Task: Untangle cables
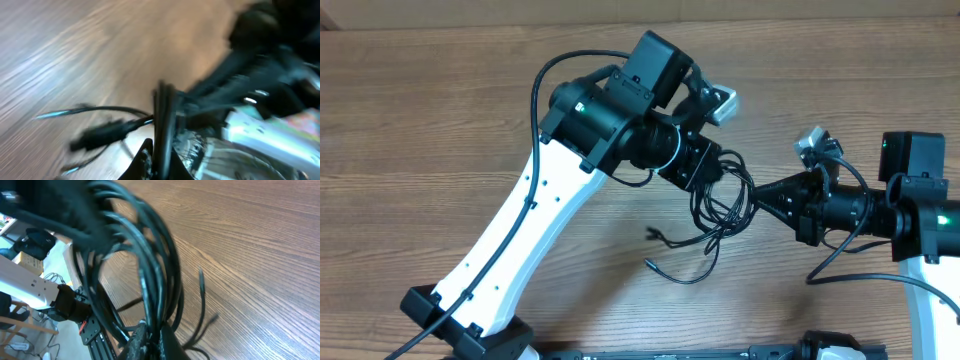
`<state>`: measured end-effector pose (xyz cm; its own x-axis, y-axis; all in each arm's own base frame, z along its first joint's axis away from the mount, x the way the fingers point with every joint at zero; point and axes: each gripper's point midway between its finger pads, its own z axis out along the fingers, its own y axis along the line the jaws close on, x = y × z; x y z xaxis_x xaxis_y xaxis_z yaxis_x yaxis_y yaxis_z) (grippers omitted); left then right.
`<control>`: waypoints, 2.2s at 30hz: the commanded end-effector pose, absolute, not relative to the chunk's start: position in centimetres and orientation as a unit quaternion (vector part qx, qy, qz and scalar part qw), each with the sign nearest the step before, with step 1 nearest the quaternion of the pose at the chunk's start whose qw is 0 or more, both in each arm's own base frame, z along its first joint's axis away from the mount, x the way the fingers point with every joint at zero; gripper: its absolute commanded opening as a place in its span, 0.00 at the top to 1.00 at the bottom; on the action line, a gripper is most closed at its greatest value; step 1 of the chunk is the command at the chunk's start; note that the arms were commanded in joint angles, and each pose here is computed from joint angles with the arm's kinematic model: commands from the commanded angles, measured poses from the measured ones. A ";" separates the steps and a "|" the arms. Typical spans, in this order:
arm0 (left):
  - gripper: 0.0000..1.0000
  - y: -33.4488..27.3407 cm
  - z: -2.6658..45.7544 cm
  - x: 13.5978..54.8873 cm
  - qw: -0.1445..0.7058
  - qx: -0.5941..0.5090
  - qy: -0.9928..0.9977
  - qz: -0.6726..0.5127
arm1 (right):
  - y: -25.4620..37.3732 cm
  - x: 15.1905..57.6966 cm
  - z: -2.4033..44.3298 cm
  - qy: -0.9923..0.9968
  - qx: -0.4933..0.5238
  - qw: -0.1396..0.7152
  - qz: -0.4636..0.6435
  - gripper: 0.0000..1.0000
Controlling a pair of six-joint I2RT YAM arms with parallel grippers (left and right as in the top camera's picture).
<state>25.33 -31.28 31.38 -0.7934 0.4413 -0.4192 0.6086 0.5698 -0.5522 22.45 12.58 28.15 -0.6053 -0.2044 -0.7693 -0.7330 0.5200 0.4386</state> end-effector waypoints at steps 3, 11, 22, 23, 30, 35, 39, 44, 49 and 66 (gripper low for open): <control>0.96 -28.1 31.1 28.1 0.165 0.183 0.933 -0.261 | 12.9 22.2 28.6 0.795 -0.297 0.340 0.404 0.96; 0.96 -29.3 31.6 26.8 0.146 0.215 0.918 -0.299 | 10.8 23.7 26.5 0.856 -0.231 0.312 0.342 0.70; 0.96 -32.2 33.0 24.1 0.125 0.270 0.883 -0.364 | 10.9 23.9 26.6 0.851 -0.240 0.320 0.340 0.43; 0.96 -32.4 33.1 24.0 0.126 0.272 0.882 -0.365 | 11.4 23.5 27.1 0.835 -0.264 0.329 0.354 0.40; 0.96 -32.8 33.4 23.6 0.118 0.277 0.874 -0.380 | 12.0 23.1 27.7 0.817 -0.288 0.339 0.368 0.57; 0.96 -32.9 33.6 24.2 0.136 0.277 0.873 -0.377 | 12.8 21.8 28.2 0.794 -0.313 0.338 0.397 0.96; 0.96 -32.9 33.6 24.2 0.136 0.277 0.873 -0.377 | 13.4 20.7 28.7 0.772 -0.338 0.342 0.415 0.96; 0.96 -32.9 33.6 24.2 0.136 0.277 0.873 -0.377 | 13.4 20.6 28.7 0.772 -0.337 0.341 0.418 0.66; 0.96 -32.9 33.6 24.3 0.136 0.277 0.873 -0.377 | 13.4 20.6 28.7 0.772 -0.338 0.341 0.418 0.96; 0.96 -28.7 30.7 26.7 0.141 0.164 0.940 -0.262 | 13.4 21.8 29.7 0.770 -0.307 0.353 0.434 0.96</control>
